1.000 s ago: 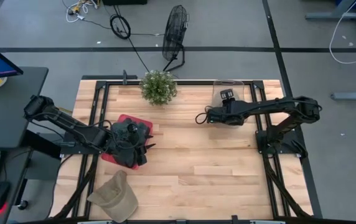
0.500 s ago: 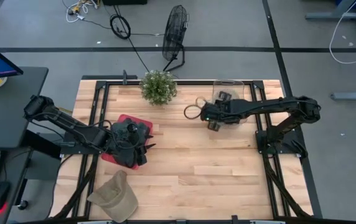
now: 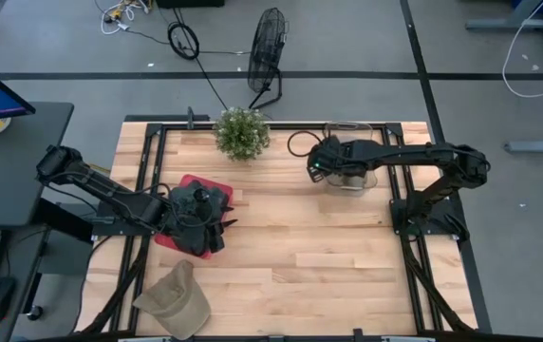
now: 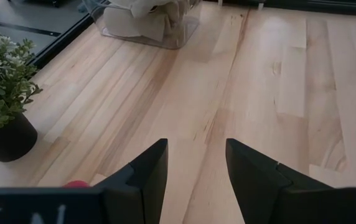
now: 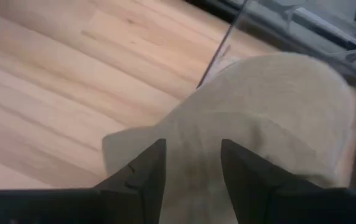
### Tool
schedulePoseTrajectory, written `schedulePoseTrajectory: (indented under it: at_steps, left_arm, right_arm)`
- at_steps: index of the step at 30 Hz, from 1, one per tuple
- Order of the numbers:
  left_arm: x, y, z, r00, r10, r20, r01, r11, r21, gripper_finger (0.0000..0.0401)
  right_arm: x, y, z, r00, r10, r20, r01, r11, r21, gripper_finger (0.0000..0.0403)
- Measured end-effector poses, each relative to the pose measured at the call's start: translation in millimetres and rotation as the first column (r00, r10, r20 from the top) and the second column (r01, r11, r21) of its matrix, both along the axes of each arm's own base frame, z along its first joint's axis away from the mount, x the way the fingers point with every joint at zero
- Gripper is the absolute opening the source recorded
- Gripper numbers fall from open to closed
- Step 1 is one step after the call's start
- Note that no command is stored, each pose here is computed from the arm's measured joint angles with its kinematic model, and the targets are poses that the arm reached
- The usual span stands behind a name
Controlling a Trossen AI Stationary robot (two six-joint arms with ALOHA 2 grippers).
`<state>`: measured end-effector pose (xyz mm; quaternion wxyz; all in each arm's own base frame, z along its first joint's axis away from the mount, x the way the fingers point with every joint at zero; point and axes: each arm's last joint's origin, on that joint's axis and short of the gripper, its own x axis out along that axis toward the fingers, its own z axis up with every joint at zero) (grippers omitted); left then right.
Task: Pick & Place hat
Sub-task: Put the right brown cap into the transparent bin
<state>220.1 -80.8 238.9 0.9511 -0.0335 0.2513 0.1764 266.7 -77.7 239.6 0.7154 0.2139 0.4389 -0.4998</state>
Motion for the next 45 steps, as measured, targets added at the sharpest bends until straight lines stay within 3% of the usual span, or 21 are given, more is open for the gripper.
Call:
schedulePoseTrajectory:
  at_steps: [9,26,33,36,39,45]
  left_arm:
    - [0.0,0.0,0.0,1.000,0.000,-0.001,0.000,1.000,0.001,0.0165]
    - [-0.3,0.1,-0.4,1.000,0.000,-0.005,0.000,1.000,0.002,0.0165]
    - [-0.3,0.1,-0.4,1.000,0.000,-0.005,0.000,1.000,0.002,0.0165]
    - [-0.3,0.1,-0.4,1.000,0.000,-0.005,0.000,1.000,0.002,0.0165]
    - [-0.3,0.1,-0.4,1.000,0.000,-0.005,0.000,1.000,0.002,0.0165]
    - [-0.3,0.1,-0.4,1.000,-0.004,-0.008,0.004,1.000,0.008,0.0165]
  right_arm:
    - [-6.4,12.3,3.2,0.999,0.029,-0.044,-0.028,0.999,0.029,0.0158]
    - [-24.8,23.3,13.1,0.993,-0.079,-0.082,0.076,0.996,-0.036,0.0158]
    - [-19.1,20.1,-5.1,0.997,-0.082,0.005,0.082,0.996,-0.023,0.0158]
    - [-23.3,16.3,-9.3,0.995,-0.096,-0.026,0.095,0.995,-0.034,0.0155]
    - [-31.6,14.4,-13.3,0.988,-0.113,-0.106,0.104,0.991,-0.084,0.0131]
    - [-39.5,18.1,-16.3,0.965,-0.007,-0.263,-0.012,0.997,-0.073,0.0014]
